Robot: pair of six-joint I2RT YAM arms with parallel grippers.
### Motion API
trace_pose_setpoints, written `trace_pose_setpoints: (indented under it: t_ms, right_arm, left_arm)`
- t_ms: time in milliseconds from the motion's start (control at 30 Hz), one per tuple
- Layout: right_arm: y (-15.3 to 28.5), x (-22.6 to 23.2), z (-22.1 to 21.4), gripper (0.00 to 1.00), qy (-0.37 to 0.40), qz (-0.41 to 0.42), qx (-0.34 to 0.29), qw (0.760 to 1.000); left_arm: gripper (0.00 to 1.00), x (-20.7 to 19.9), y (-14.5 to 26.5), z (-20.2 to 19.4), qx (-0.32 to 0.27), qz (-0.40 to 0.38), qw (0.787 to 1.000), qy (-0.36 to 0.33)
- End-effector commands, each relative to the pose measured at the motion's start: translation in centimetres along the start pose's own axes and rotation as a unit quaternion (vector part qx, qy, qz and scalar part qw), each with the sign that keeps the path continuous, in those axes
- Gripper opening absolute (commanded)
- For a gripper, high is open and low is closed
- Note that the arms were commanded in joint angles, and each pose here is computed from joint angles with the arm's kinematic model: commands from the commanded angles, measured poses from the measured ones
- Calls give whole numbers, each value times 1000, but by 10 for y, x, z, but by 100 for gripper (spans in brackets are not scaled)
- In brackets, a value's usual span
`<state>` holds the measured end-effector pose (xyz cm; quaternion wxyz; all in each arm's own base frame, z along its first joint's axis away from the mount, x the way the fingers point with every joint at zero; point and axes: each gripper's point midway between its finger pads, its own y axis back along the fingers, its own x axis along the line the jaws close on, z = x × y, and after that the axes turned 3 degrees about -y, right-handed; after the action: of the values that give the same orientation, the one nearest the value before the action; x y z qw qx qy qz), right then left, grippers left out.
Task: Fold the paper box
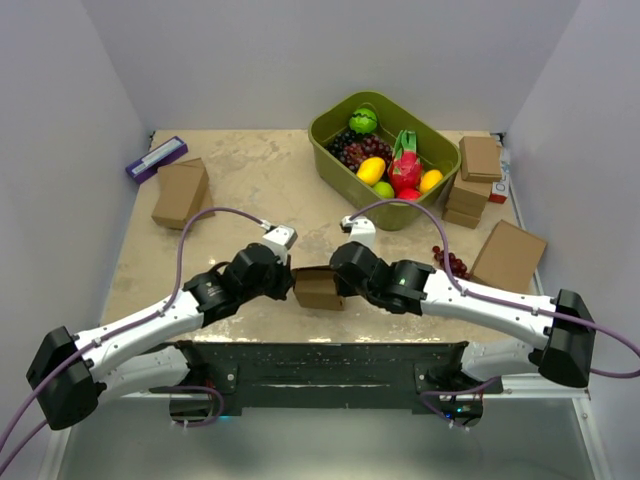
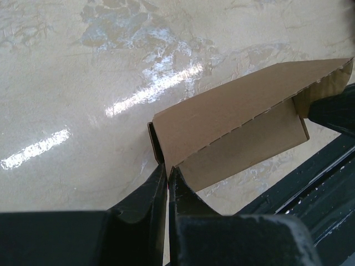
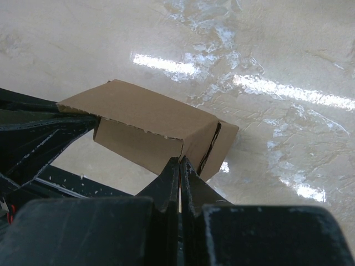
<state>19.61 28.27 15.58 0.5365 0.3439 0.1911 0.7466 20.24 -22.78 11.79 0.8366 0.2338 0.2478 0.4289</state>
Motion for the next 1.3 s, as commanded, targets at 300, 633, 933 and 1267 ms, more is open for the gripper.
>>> trace_pose_setpoints:
  t_ms: [300, 633, 933, 1267]
  right_arm:
    - [-6, -22, -27, 0, -13, -19, 20, 1000]
    - [-11, -37, -42, 0, 5, -48, 39, 998]
    - [16, -24, -16, 39, -8, -14, 21, 1000]
    - [50, -17, 19, 74, -28, 16, -18, 999]
  left_arm:
    - [0, -11, -2, -8, 13, -13, 1000, -2]
    - [0, -13, -1, -7, 9, -14, 1000, -3]
    - [37, -21, 10, 18, -24, -30, 999, -22]
    - [78, -29, 40, 35, -53, -64, 995, -49]
